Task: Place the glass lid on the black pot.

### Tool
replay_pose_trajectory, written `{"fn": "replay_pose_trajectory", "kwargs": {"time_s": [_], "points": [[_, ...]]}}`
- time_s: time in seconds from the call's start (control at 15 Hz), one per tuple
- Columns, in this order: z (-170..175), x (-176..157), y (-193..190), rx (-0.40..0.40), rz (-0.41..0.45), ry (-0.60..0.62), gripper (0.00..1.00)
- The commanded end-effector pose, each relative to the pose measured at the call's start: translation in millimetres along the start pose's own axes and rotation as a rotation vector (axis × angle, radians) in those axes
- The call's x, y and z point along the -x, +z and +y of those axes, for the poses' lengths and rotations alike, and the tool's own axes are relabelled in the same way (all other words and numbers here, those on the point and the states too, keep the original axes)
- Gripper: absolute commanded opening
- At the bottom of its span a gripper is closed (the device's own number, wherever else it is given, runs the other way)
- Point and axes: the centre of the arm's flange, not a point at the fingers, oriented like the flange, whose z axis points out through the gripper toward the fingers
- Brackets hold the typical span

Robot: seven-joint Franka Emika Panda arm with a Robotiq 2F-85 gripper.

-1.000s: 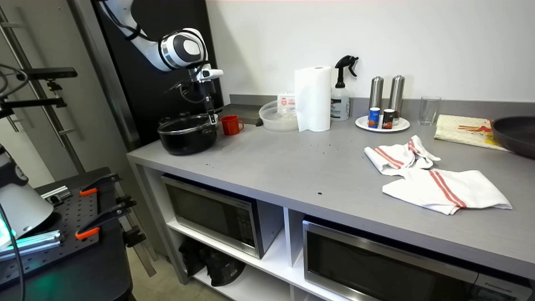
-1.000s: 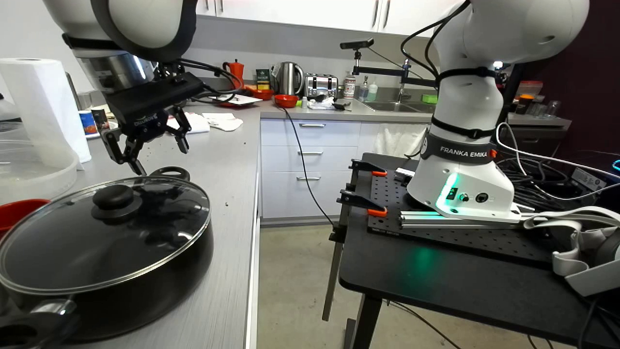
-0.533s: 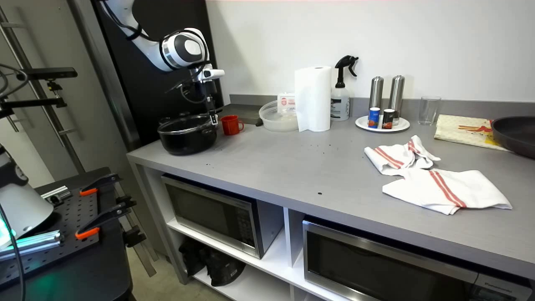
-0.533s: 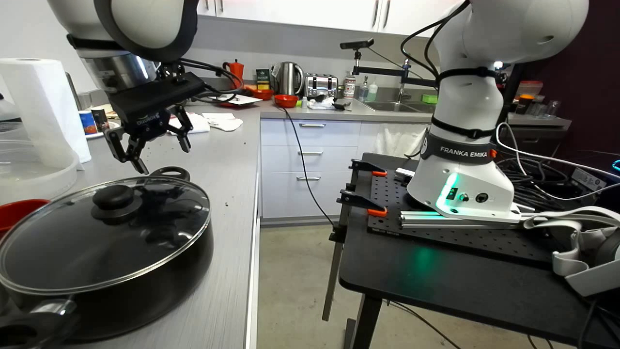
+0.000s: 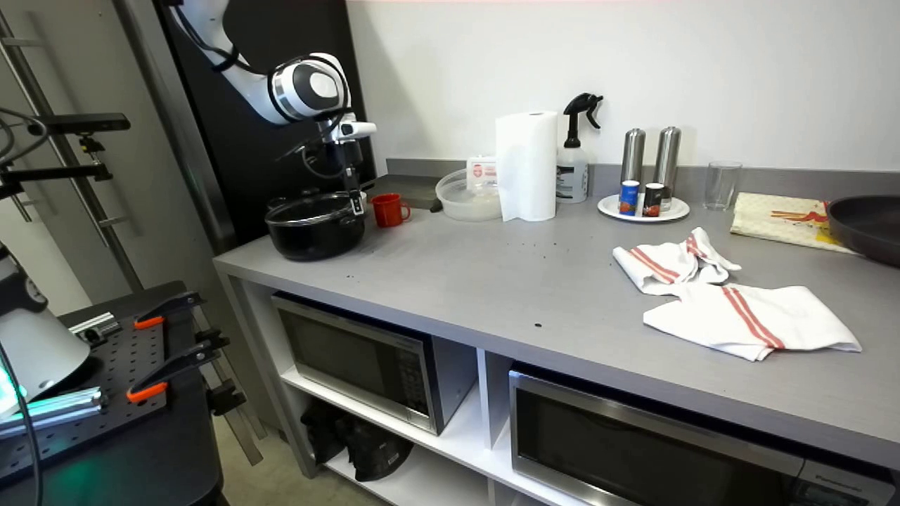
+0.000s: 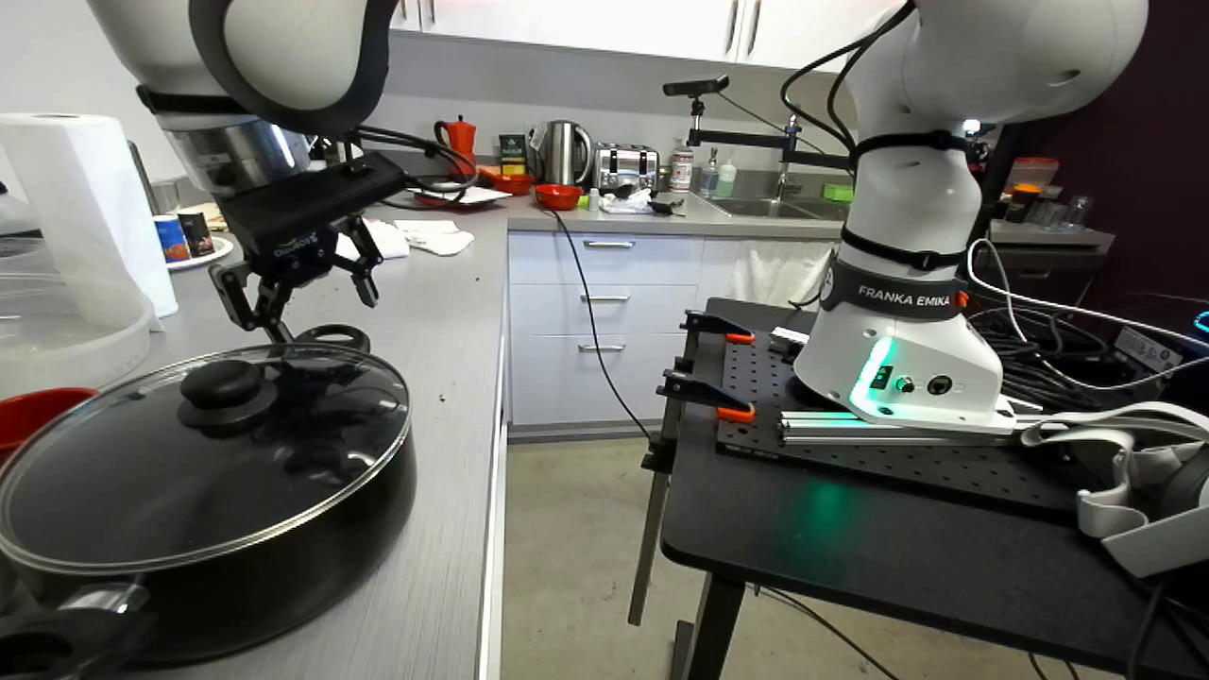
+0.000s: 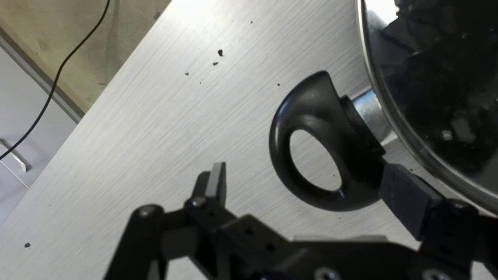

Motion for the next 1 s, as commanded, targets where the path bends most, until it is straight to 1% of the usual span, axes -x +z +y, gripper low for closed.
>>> {"fn": "replay_pose_trajectory", "kwargs": {"time_s": [0.0, 0.93], "points": [[-4.6, 9.3, 2.1, -0.008, 0.014, -0.014, 1.0], [-25.9, 26.0, -10.1, -0.011, 0.037, -0.067, 1.0]]}}
